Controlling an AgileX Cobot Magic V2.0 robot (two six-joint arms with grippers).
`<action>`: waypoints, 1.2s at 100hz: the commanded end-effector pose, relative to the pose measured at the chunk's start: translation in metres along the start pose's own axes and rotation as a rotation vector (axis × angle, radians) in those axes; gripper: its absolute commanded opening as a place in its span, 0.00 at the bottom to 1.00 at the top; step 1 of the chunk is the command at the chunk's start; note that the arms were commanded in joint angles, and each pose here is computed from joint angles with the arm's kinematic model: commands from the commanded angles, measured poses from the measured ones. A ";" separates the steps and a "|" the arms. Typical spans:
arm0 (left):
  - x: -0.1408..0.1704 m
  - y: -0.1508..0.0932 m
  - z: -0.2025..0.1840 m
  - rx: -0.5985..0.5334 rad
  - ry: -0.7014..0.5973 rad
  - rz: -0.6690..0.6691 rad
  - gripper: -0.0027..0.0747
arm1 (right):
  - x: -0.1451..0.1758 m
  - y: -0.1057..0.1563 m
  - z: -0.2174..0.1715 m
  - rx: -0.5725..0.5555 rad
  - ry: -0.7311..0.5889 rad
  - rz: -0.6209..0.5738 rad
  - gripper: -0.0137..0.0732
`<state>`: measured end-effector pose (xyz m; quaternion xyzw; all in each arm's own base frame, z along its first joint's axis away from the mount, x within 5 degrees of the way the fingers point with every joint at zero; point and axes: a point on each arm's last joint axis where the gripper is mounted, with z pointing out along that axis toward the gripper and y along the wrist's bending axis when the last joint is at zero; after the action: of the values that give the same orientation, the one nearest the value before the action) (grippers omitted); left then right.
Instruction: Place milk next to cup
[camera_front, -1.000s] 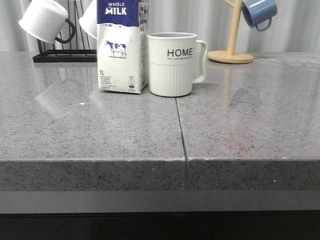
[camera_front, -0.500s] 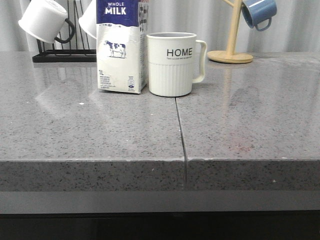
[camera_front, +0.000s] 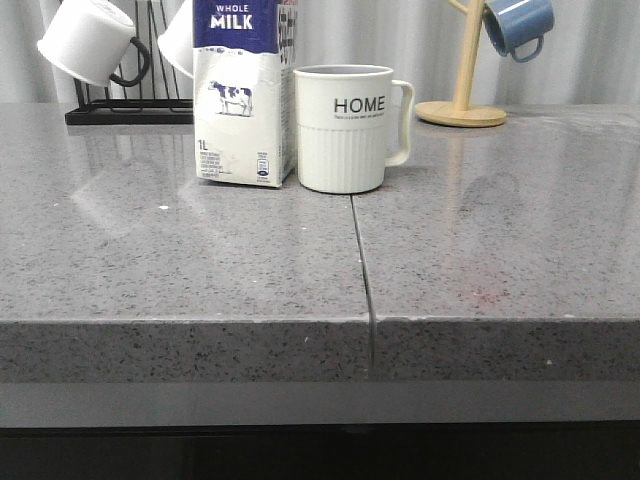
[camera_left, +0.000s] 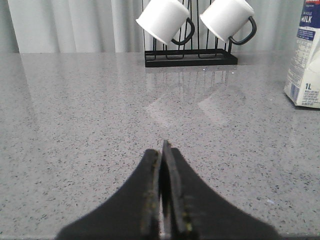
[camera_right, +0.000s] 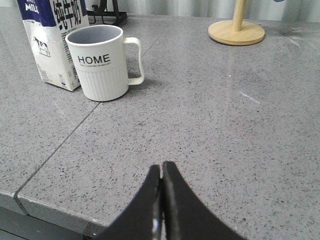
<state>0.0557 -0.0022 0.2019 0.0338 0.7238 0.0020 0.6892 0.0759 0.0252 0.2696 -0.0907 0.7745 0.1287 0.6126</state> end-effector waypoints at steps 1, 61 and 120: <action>0.007 0.000 0.000 -0.005 -0.055 0.004 0.01 | -0.015 0.002 -0.002 -0.014 -0.097 -0.010 0.14; 0.007 0.000 0.000 -0.005 -0.054 0.004 0.01 | -0.015 0.002 -0.002 -0.014 -0.097 -0.010 0.14; 0.007 0.000 0.000 -0.005 -0.054 0.004 0.01 | 0.018 -0.019 0.008 0.193 -0.160 0.013 0.14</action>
<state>0.0557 -0.0021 0.2015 0.0345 0.7252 0.0029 0.6876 0.0823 0.0134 0.2442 -0.0268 0.7750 0.0804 0.6263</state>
